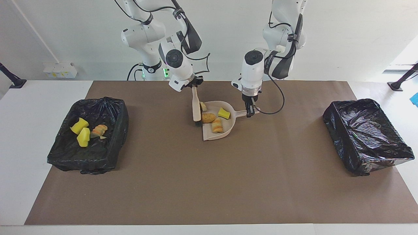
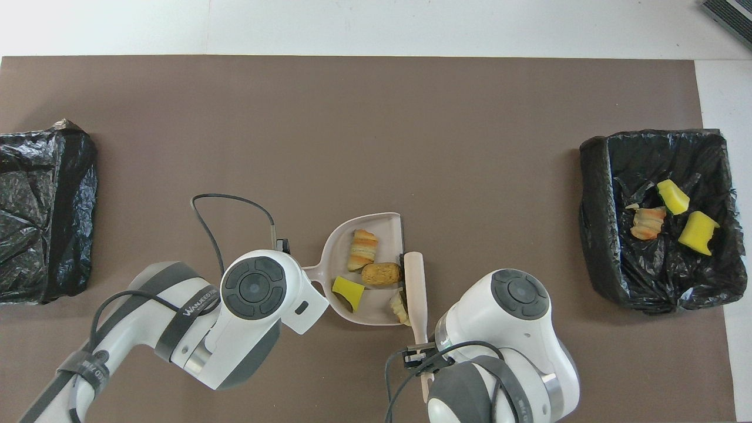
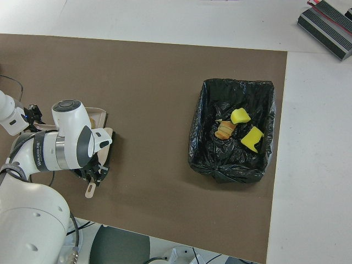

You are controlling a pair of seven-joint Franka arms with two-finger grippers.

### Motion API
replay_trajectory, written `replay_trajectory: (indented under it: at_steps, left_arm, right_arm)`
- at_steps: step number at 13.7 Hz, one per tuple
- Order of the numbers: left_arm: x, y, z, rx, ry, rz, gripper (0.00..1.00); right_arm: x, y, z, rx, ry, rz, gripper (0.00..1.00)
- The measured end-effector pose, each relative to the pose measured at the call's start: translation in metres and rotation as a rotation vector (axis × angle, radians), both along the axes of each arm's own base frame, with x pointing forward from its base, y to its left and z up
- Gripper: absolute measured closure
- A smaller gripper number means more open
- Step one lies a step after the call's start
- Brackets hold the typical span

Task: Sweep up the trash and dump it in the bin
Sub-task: 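Brush the crusts and sponge into the dustpan held by the left gripper, then carry the loaded dustpan to the nearer bin with the left gripper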

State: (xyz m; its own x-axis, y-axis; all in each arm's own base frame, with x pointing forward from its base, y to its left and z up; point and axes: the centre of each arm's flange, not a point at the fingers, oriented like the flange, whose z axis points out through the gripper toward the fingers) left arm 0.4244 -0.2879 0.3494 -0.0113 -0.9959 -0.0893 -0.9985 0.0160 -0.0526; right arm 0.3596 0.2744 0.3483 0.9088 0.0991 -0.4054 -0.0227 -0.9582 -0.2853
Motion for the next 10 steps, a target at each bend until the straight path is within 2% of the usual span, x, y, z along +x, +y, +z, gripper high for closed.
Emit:
replay_trajectory:
  at_steps: [2, 6, 10]
  left_arm:
    - [0.0, 0.0, -0.001, -0.002, -0.003, -0.001, 0.69]
    - [0.003, 0.004, -0.004, -0.018, -0.02, 0.004, 0.69]
    - [0.007, 0.005, -0.005, -0.025, -0.027, 0.01, 0.69]
  right_arm:
    - [0.006, 0.009, 0.003, 0.057, 0.002, -0.044, 0.74]
    - [0.02, 0.016, 0.024, 0.071, 0.013, -0.016, 0.74]
    - [0.036, -0.002, 0.068, -0.062, 0.02, 0.034, 0.74]
